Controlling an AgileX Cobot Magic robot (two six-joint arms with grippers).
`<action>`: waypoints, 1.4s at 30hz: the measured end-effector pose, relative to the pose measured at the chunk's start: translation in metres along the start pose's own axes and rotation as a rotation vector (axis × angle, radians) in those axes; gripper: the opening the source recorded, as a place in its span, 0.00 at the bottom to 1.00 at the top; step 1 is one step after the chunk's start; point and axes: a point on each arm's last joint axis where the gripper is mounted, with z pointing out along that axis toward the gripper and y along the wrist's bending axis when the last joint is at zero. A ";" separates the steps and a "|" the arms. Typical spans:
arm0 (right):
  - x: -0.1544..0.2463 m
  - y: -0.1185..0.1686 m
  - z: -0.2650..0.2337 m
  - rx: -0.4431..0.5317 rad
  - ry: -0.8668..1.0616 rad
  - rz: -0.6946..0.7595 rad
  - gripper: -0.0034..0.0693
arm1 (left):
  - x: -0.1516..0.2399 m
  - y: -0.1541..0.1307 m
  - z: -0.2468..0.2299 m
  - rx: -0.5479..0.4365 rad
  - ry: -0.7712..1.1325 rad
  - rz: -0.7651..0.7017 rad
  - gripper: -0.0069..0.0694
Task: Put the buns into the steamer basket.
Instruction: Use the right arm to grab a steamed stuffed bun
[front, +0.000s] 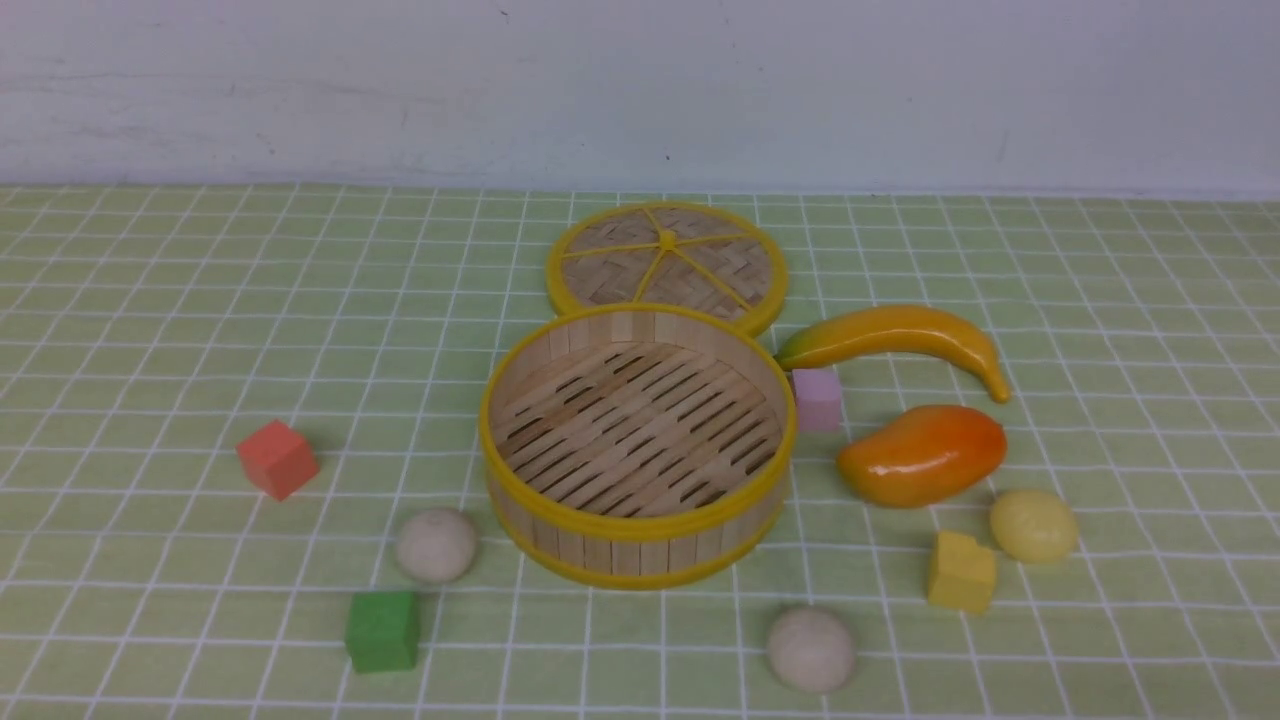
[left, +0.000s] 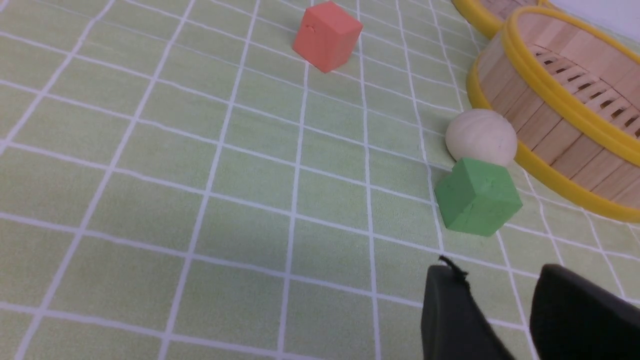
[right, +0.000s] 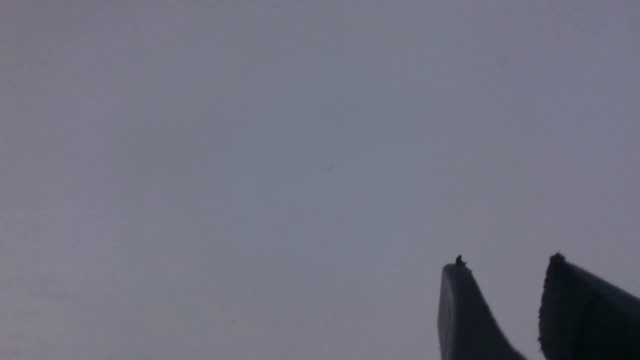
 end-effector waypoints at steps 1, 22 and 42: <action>-0.004 0.000 0.001 0.004 -0.007 0.004 0.38 | 0.000 0.000 0.000 0.000 0.000 0.000 0.40; -0.012 -0.046 0.126 0.559 0.789 0.310 0.38 | 0.000 0.000 0.000 0.000 0.000 0.000 0.40; 0.085 0.005 0.173 0.063 1.280 0.281 0.38 | 0.000 0.000 0.000 0.000 0.000 0.000 0.40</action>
